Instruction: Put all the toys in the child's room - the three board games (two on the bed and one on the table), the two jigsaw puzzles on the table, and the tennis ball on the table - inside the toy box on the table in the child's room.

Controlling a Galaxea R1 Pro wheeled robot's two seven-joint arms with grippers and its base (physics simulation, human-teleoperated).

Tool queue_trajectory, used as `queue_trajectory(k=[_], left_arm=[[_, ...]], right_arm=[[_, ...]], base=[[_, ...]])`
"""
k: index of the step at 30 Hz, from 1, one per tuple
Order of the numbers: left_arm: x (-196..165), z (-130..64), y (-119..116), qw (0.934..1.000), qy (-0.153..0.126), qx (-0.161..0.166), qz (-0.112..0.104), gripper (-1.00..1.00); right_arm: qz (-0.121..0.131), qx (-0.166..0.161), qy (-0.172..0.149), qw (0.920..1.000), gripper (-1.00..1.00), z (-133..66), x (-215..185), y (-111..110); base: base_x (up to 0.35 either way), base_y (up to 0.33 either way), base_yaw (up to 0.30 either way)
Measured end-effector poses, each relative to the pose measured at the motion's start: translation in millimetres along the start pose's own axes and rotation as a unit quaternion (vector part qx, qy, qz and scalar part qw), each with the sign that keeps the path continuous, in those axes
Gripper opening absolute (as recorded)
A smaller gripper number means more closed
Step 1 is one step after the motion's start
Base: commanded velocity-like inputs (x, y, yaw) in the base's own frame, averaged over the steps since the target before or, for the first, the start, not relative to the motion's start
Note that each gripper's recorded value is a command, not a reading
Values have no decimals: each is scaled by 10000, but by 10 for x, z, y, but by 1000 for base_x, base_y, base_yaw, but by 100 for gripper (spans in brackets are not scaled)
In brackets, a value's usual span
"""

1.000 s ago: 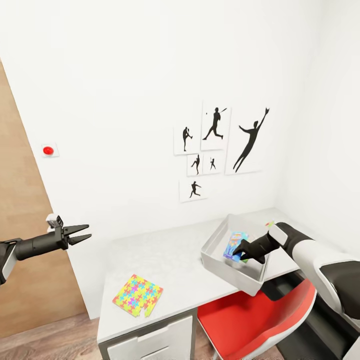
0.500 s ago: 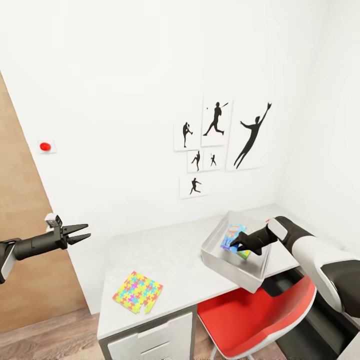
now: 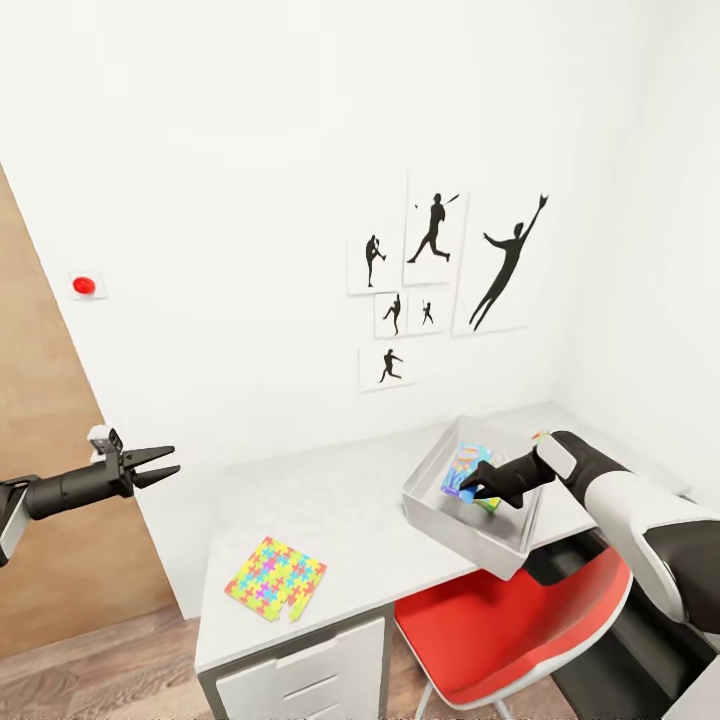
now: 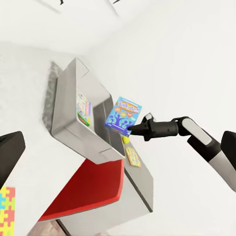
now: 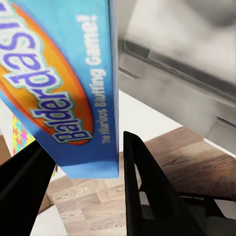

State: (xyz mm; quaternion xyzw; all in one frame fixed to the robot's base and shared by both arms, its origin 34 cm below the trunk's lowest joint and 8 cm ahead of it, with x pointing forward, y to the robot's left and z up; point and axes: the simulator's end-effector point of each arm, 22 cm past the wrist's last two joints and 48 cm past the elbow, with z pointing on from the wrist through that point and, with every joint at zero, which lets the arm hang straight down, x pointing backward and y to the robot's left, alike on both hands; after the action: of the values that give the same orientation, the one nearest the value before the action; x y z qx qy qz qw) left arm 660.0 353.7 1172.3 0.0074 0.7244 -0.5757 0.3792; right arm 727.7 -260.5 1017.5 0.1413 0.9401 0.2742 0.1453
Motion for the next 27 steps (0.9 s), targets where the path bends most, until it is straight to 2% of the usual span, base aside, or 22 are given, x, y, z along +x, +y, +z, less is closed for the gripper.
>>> queue_trajectory(k=[9, 27], left_arm=[[12, 12, 66, 10000, 13, -27, -60, 100], [31, 56, 190, 9998, 42, -64, -202, 100]], right_arm=[[29, 43, 61, 10000, -100, 75, 19, -57], [101, 98, 172, 9998, -100, 215, 48, -167]], base=[[8, 0, 0], [73, 0, 0]])
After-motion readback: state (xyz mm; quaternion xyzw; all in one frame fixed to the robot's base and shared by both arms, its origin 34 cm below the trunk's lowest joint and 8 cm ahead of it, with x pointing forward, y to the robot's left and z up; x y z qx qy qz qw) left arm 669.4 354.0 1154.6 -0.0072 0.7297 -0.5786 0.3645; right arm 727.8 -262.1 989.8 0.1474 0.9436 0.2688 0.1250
